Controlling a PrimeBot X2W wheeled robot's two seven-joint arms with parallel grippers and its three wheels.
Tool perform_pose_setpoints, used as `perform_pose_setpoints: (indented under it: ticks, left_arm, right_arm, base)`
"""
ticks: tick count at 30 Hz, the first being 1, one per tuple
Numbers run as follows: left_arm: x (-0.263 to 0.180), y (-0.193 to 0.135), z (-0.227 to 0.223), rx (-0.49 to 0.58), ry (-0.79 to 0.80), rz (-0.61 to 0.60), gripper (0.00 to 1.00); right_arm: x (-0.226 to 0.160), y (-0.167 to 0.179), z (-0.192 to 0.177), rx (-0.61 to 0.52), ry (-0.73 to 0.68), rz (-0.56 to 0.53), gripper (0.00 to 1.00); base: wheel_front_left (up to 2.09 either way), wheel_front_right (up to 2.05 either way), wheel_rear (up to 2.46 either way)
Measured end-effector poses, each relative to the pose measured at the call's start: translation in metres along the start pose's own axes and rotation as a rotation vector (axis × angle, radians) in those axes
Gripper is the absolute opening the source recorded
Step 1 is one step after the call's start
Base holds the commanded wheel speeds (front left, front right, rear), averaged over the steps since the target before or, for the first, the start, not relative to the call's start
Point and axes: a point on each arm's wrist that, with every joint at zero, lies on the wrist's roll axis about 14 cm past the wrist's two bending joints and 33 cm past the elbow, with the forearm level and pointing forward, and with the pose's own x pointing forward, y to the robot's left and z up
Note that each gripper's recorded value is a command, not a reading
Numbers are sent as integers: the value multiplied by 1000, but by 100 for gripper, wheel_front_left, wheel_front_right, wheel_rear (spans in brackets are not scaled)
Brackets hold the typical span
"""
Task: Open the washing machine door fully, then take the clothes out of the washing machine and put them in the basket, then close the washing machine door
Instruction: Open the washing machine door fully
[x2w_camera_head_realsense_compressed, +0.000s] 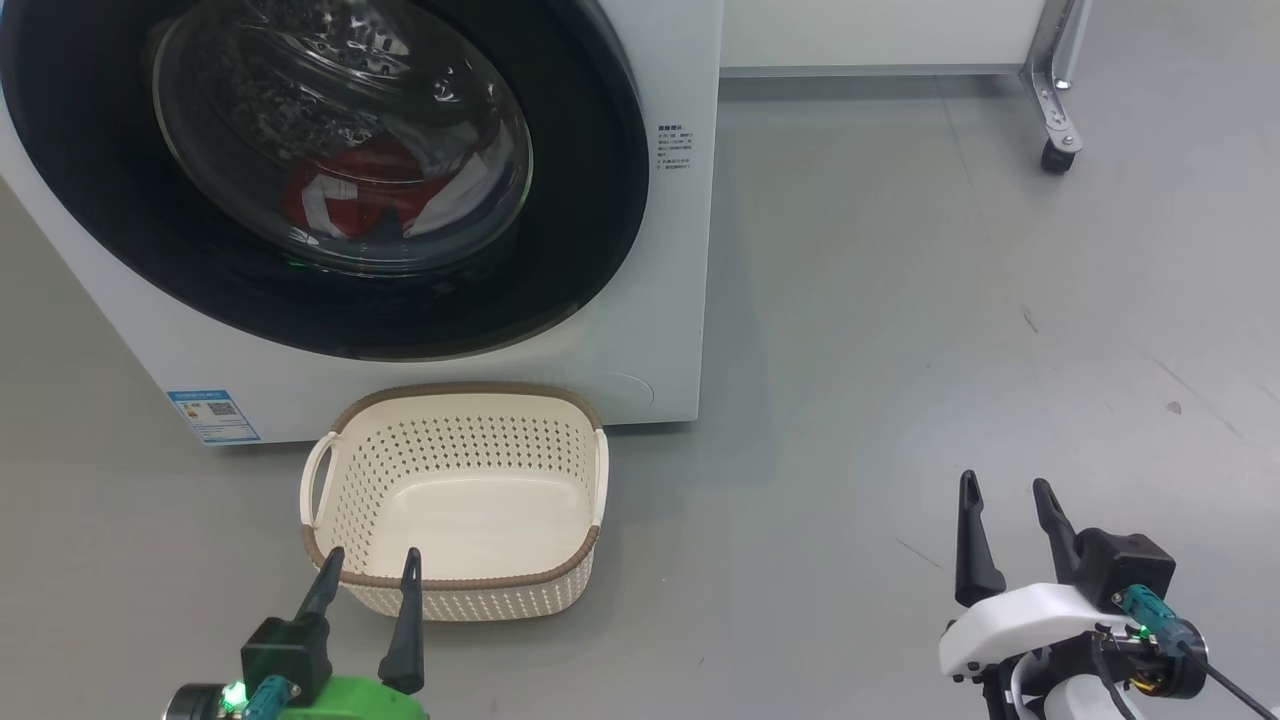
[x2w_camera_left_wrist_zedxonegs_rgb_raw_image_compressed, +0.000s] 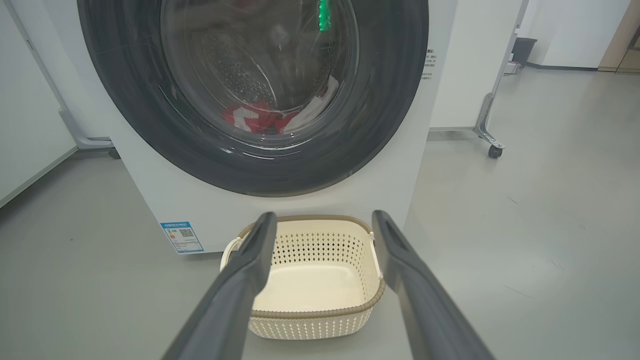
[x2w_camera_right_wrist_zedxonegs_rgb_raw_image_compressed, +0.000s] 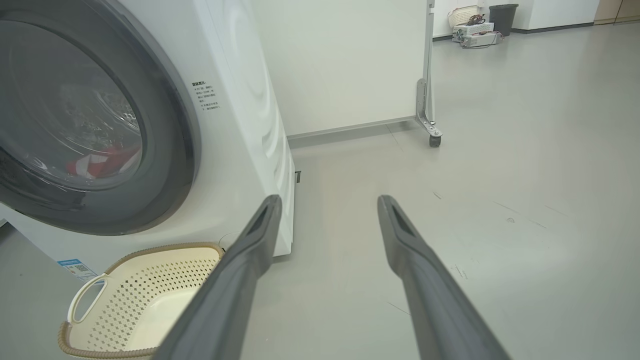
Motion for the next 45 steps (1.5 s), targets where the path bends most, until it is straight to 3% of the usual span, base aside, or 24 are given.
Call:
perform_pose_setpoints:
  ticks: [9, 10, 13, 14, 19, 22, 38, 45]
  left_arm:
    - [0, -1, 0, -14, 0, 2, 100]
    - [0, -1, 0, -14, 1, 2, 100]
    - [0, -1, -1, -13, 3, 5, 100]
    - [0, -1, -1, -13, 5, 5, 100]
    - [2, -1, -3, -14, 11, 5, 100]
    - [7, -1, -1, -14, 5, 4, 100]
    - [18, 5, -4, -51, 18, 24, 100]
    - [23, 14, -4, -96, 21, 55, 100]
  right_arm:
    - [1, 1, -2, -2, 7, 2, 100]
    - [1, 1, -2, -2, 8, 2, 86]
    - [2, 1, -3, 1, 11, 2, 12]
    - [2, 1, -4, 5, 13, 2, 0]
    - [8, 2, -4, 17, 15, 3, 0]
    - [13, -1, -2, 80, 12, -12, 0]
    - [61, -24, 17, 767, -49, -133, 0]
    - [98, -13, 34, 904, -73, -95, 0]
  base:
    - [0, 0, 0]
    - [0, 0, 0]
    - [0, 0, 0]
    - [0, 0, 0]
    - [0, 0, 0]
    - [0, 0, 0]
    - [0, 0, 0]
    - [0, 0, 0]
